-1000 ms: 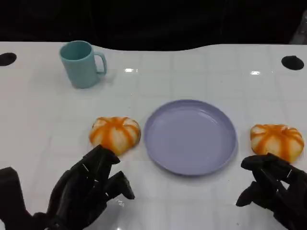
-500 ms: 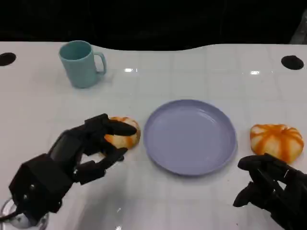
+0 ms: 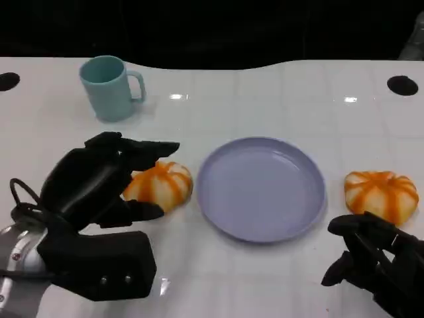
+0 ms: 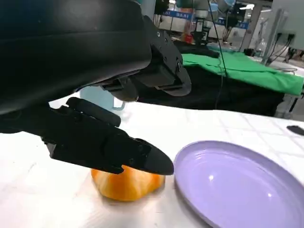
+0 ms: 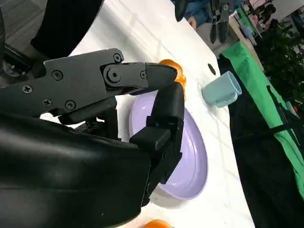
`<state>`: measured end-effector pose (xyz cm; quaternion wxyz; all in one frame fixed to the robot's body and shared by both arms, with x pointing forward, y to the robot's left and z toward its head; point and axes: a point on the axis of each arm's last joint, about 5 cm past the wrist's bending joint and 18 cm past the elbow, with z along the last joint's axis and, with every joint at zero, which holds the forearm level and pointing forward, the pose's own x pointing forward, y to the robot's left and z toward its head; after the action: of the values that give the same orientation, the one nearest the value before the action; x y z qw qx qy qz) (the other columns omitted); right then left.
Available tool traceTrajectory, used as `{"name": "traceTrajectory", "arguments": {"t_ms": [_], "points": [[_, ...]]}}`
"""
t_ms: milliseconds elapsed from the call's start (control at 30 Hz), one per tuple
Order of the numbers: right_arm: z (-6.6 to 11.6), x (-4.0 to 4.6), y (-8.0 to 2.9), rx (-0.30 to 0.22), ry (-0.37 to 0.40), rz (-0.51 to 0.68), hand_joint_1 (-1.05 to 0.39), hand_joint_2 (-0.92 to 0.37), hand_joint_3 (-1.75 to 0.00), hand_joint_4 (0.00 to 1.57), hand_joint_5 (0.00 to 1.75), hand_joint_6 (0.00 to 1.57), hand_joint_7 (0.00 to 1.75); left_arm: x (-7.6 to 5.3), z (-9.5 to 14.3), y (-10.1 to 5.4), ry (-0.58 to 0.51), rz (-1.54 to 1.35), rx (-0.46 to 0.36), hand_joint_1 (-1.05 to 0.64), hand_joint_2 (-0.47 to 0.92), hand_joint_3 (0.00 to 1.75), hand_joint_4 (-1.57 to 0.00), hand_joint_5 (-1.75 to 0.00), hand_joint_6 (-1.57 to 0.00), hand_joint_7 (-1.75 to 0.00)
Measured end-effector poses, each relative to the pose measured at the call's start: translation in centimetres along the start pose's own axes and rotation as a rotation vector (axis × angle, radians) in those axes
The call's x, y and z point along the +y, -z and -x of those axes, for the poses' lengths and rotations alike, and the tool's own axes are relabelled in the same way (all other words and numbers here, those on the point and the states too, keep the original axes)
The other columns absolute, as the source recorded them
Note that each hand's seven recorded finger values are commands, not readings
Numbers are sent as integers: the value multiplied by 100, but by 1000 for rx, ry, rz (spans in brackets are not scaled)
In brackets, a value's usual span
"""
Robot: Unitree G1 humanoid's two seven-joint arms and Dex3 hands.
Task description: Grasp the bread from the table and place it into the plate.
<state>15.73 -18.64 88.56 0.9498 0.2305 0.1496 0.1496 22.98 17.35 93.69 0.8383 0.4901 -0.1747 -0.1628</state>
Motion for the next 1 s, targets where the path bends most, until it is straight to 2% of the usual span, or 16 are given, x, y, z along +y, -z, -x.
{"name": "traceTrajectory", "arguments": {"t_ms": [33,100,167,233,367,600,867,1000], "points": [[0,0,0,0,0,0,-44,-92,-31,56,148,50,116,-2,0,0,2,-3,2,-47,81,0,-5,-30,-25,-1],[3,-7,1,-1,2,0,-44,-92,-31,56,148,50,116,10,-102,-38,104,-114,13,-42,79,0,-1,-19,-18,-1],[-10,1,-10,-7,-12,1,-44,-92,-31,56,147,50,117,52,-259,-77,234,-254,47,-39,78,0,-1,-15,-16,-1],[-3,-3,-6,-6,-9,0,-44,-92,-30,57,147,51,117,93,-362,-111,268,-304,65,-34,79,1,0,-13,-15,0],[1,-4,-2,-6,-8,1,-44,-92,-30,57,147,52,116,65,-519,-131,320,-318,100,-34,79,0,-4,-13,-16,-1],[10,-5,-2,-8,-7,1,-45,-92,-31,57,147,52,115,-213,-758,-38,404,-330,211,-40,74,0,-9,-11,-18,-1],[29,-5,0,-7,-9,2,-44,-92,-29,58,147,52,114,-381,-946,7,428,-334,228,-55,74,1,-14,-10,-21,-1],[30,-5,0,-9,-24,-3,-45,-92,-30,58,147,52,115,-443,-983,46,443,-327,234,-57,76,1,-16,-9,-23,-1]]}}
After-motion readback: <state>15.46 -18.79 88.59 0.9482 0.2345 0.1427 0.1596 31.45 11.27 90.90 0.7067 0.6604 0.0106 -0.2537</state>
